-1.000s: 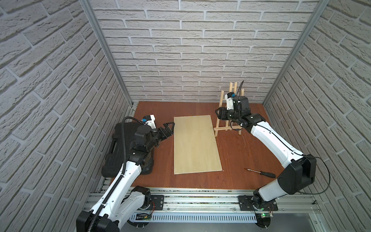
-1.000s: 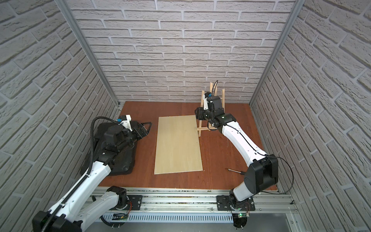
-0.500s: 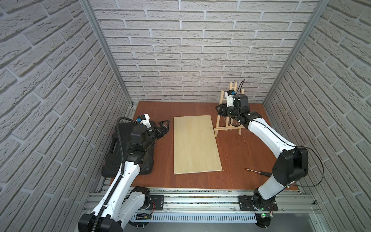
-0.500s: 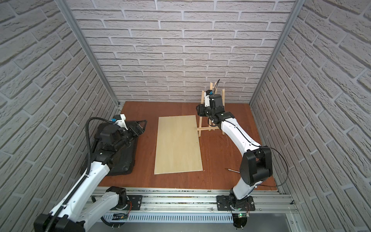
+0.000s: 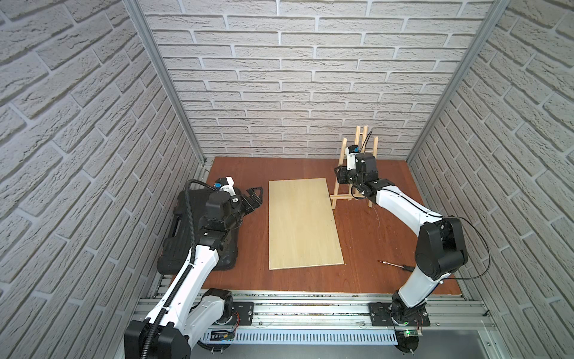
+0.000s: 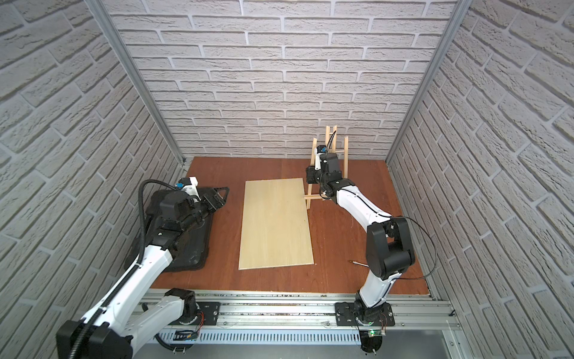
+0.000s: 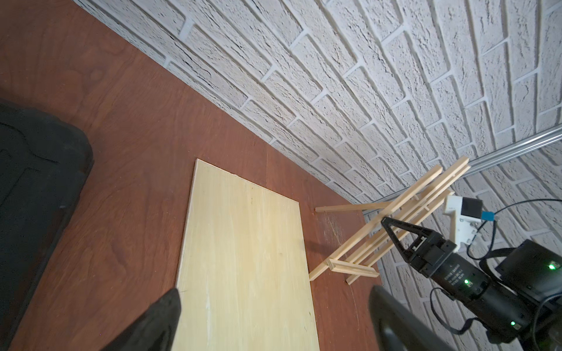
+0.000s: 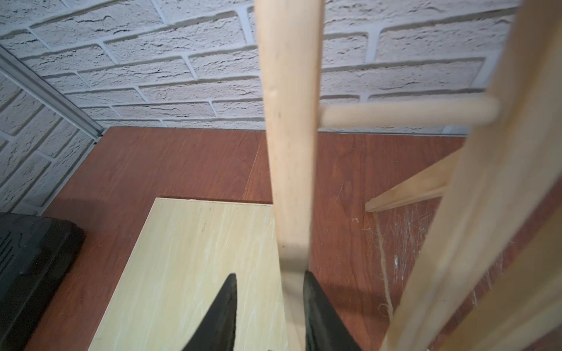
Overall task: Disassemble the easel
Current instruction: Pick up the easel at the center of the board.
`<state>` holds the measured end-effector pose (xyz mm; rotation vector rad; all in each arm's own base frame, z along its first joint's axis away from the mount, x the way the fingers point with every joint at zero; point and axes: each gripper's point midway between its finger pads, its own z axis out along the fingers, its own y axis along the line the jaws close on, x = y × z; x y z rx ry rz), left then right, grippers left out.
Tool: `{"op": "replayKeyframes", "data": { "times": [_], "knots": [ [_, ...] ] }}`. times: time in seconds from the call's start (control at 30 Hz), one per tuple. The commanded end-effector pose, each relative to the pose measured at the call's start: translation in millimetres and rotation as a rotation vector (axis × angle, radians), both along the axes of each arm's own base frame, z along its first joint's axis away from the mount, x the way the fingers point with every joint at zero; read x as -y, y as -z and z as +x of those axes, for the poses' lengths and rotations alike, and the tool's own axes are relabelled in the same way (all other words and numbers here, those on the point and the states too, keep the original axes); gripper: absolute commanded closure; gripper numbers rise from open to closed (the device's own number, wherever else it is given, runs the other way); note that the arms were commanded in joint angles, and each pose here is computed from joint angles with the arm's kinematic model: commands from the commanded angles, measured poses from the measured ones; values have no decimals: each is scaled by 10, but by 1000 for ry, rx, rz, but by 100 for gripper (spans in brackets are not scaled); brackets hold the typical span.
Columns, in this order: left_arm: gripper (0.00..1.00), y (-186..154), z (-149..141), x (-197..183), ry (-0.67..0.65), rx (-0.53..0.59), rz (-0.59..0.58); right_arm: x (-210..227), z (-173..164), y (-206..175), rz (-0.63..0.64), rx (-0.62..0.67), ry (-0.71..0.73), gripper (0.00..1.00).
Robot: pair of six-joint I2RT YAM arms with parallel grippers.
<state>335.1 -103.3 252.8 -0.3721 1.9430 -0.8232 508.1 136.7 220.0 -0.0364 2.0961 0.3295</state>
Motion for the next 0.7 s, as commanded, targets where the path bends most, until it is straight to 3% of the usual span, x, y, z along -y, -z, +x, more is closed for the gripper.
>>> {"op": "replayKeyframes", "data": {
  "times": [0.0,0.07,0.33,0.67],
  "knots": [
    [5,-70,14,78,31,36,4,36,106,-261,-27,97,23,69],
    [4,-62,14,95,37,33,4,43,77,-288,-18,98,23,65],
    [4,-102,-10,131,52,44,6,-4,-31,-398,74,98,17,32],
    [4,-144,-16,164,70,53,-14,-9,176,-161,23,23,36,29]
  ]
}}
